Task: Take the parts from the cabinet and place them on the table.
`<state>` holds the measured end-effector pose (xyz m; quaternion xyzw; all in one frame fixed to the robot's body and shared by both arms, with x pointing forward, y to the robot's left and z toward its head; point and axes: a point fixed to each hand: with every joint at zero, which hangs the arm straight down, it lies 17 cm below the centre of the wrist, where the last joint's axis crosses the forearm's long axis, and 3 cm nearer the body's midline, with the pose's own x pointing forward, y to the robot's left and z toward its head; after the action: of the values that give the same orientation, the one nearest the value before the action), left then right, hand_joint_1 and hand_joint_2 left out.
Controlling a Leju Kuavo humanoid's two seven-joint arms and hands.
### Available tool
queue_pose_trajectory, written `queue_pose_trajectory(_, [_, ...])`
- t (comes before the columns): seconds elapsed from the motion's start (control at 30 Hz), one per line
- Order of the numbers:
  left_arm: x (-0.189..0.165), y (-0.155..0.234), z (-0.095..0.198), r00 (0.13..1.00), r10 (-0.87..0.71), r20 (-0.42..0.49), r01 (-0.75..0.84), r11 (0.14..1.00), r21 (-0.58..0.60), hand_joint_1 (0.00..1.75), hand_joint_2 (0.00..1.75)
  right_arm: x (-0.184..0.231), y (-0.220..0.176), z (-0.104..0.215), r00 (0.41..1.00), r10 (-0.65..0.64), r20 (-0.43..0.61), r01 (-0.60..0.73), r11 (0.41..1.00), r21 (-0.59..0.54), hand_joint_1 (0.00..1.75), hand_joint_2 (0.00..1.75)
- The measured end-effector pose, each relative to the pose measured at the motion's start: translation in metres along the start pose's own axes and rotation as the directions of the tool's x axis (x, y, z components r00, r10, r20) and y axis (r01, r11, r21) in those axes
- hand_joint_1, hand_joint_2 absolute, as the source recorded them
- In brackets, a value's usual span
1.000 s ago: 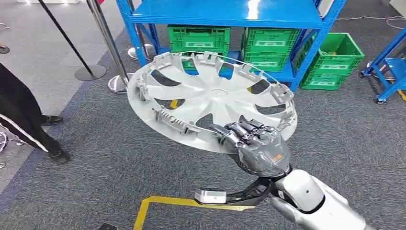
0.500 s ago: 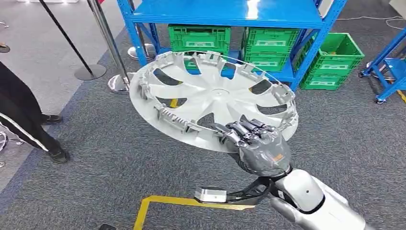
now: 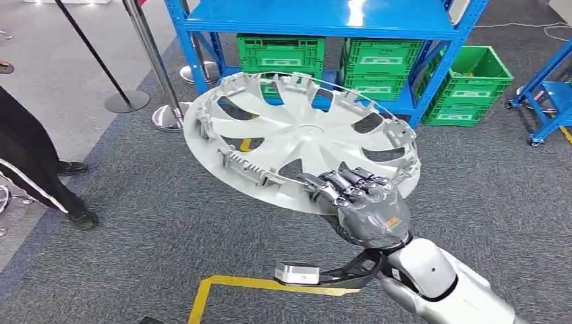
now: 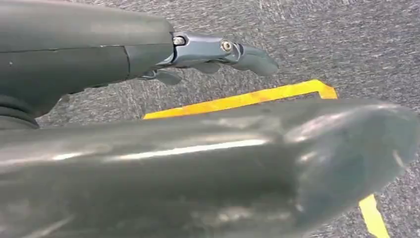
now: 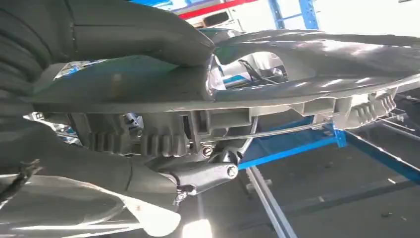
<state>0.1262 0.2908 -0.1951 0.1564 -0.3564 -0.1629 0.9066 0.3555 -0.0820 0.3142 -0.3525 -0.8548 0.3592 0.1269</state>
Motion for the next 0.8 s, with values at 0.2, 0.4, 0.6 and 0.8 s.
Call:
queue_pose_trajectory(0.2, [0.0,-0.0002,0.0001,1.0,-0.001,0.0,0.001,1.0,0.0,0.0,0.0,-0.0002,0.0,0.0,1.0,-0.003,-0.001,0.003,1.0,0.0,1.75,1.75])
queue_pose_trajectory(0.4, [-0.0009,0.0002,0.0001,1.0,0.006,-0.006,-0.006,1.0,0.004,0.0,0.0,-0.0006,0.0002,0.0001,1.0,-0.014,-0.005,0.014,1.0,0.001,1.75,1.75])
queue_pose_trajectory(0.6, [-0.0025,0.0008,0.0007,1.0,-0.002,-0.007,0.002,1.0,0.003,0.0,0.0,-0.0011,0.0009,0.0001,1.0,-0.03,-0.01,0.03,1.0,0.005,1.75,1.75])
queue_pose_trajectory(0.8, [-0.002,0.0002,0.0003,1.0,-0.002,-0.007,0.002,1.0,0.0,0.0,0.0,-0.0015,0.0028,0.0004,0.999,-0.049,-0.016,0.049,0.999,0.014,1.75,1.75])
